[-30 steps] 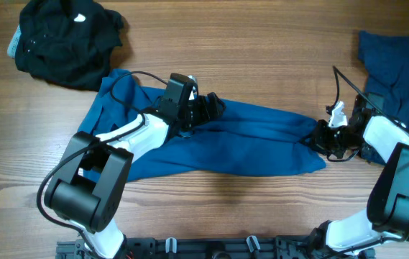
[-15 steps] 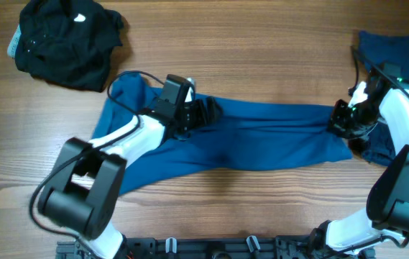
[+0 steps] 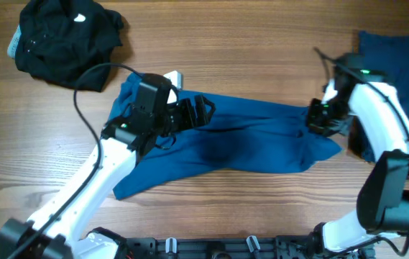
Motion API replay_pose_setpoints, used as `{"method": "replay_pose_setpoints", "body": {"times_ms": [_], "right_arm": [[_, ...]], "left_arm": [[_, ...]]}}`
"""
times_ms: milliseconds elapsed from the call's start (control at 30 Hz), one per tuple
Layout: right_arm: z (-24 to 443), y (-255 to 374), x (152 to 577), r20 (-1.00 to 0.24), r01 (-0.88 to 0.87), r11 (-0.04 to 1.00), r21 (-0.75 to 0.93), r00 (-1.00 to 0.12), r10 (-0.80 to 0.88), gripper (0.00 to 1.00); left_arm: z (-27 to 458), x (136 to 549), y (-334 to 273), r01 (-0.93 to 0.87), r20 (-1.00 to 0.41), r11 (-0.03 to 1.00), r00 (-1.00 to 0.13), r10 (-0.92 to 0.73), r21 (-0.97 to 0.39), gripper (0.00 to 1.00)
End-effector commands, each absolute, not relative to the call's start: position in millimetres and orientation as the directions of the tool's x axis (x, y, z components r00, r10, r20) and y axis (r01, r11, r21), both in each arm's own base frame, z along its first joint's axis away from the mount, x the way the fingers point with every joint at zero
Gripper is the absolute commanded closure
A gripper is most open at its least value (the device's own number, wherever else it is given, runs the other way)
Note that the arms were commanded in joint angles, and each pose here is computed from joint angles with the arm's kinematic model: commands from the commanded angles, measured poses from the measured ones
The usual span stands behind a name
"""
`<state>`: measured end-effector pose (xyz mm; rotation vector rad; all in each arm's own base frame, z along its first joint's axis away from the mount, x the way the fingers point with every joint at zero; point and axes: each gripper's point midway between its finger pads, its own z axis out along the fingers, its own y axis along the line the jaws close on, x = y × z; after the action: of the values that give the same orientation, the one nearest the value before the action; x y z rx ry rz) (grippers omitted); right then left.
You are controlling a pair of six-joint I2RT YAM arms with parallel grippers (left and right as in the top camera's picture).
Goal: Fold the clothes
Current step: 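Carry the right end leftward over the shirt toward the left gripper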
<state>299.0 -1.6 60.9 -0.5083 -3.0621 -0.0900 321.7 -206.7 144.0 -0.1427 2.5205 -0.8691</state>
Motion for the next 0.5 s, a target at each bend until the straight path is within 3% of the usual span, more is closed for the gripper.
{"method": "replay_pose_setpoints", "body": {"times_ms": [0, 467], "right_arm": [[72.2, 34.2, 302.8, 0.001, 0.300, 0.953, 0.031, -0.954, 0.300, 0.96], [73.2, 147.0, 293.4, -0.069, 0.246, 0.966, 0.083, -0.965, 0.252, 0.93]], "left_arm": [[151.6, 322.6, -191.8, 0.050, -0.454, 0.830, -0.855, -0.251, -0.555, 0.00], [151.2, 321.4, -189.9, 0.044, -0.453, 0.835, -0.855, -0.253, -0.549, 0.00]]}}
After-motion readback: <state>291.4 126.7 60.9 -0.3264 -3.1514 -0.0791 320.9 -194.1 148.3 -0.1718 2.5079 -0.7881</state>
